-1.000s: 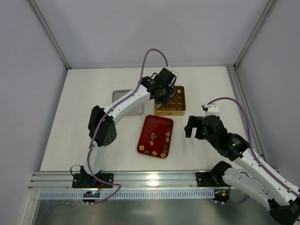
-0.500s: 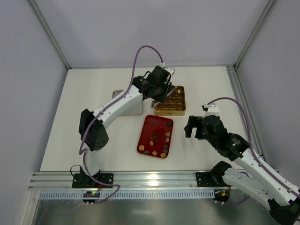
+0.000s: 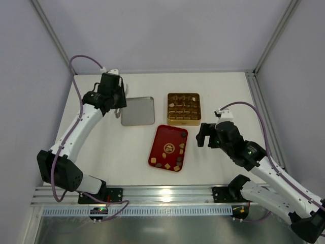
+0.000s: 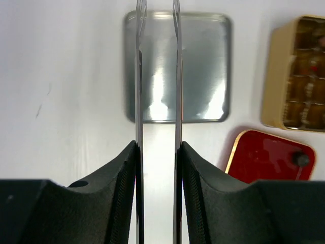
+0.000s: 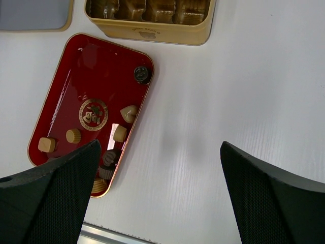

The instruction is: Pack the chocolate

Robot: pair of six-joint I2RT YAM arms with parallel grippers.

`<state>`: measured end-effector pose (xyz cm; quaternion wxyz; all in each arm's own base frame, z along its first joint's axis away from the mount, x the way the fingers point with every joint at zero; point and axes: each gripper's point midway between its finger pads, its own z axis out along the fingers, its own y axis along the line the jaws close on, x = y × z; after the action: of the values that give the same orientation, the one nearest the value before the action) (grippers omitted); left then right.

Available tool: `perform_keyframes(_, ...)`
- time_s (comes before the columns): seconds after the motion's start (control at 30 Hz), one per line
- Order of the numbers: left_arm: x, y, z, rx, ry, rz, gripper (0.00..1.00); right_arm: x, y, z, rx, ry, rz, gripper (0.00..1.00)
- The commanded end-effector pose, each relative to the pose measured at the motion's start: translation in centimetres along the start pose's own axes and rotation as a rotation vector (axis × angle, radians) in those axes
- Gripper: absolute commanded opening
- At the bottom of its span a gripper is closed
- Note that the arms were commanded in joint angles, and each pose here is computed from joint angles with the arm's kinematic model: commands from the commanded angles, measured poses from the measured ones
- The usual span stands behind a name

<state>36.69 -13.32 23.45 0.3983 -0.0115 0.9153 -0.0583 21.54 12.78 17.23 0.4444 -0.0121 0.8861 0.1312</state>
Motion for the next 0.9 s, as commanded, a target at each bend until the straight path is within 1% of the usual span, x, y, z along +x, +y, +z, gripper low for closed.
perform_keyframes(0.0,0.4,5.1,1.2,-0.101,-0.023,-0.117,0.38,-2.7,2.0,-0.1,-0.074,-0.068,-0.007,1.00)
perform_keyframes(0.1,1.4,10.2,3.0,-0.185,-0.006,-0.204,0.38,-2.8,2.7,0.4,-0.097,-0.057,-0.017,1.00)
perform_keyframes(0.2,2.3,12.5,4.8,-0.222,0.003,-0.235,0.38,-2.9,3.2,0.7,-0.114,-0.049,-0.021,1.00)
perform_keyframes(0.27,2.0,14.5,5.6,-0.260,-0.020,-0.259,0.39,-2.9,3.6,0.9,-0.130,-0.048,-0.020,1.00)
perform_keyframes(0.37,2.4,16.3,7.3,-0.298,0.000,-0.273,0.40,-2.8,3.8,1.2,-0.134,-0.039,-0.023,1.00)
perform_keyframes(0.4,2.3,17.7,7.6,-0.320,-0.005,-0.292,0.40,-2.9,3.9,1.2,-0.137,-0.038,-0.024,1.00)
perform_keyframes(0.43,2.9,18.6,8.3,-0.334,0.019,-0.291,0.40,-2.9,3.9,1.2,-0.136,-0.040,-0.025,1.00)
perform_keyframes(0.57,3.6,20.4,9.7,-0.362,0.037,-0.280,0.43,-2.9,3.9,1.2,-0.134,-0.036,-0.028,1.00)
perform_keyframes(0.63,4.1,21.2,10.3,-0.374,0.044,-0.293,0.46,-2.9,3.9,1.2,-0.136,-0.034,-0.030,1.00)
perform_keyframes(0.7,5.0,22.0,11.1,-0.365,0.075,-0.322,0.48,-2.8,3.9,1.2,-0.139,-0.031,-0.032,1.00)
perform_keyframes(0.8,5.8,22.7,11.7,-0.375,0.102,-0.331,0.54,-2.6,3.7,1.2,-0.133,-0.029,-0.033,1.00)
perform_keyframes(0.87,6.4,22.9,11.9,-0.384,0.121,-0.335,0.59,-2.4,3.6,1.2,-0.128,-0.026,-0.037,1.00)
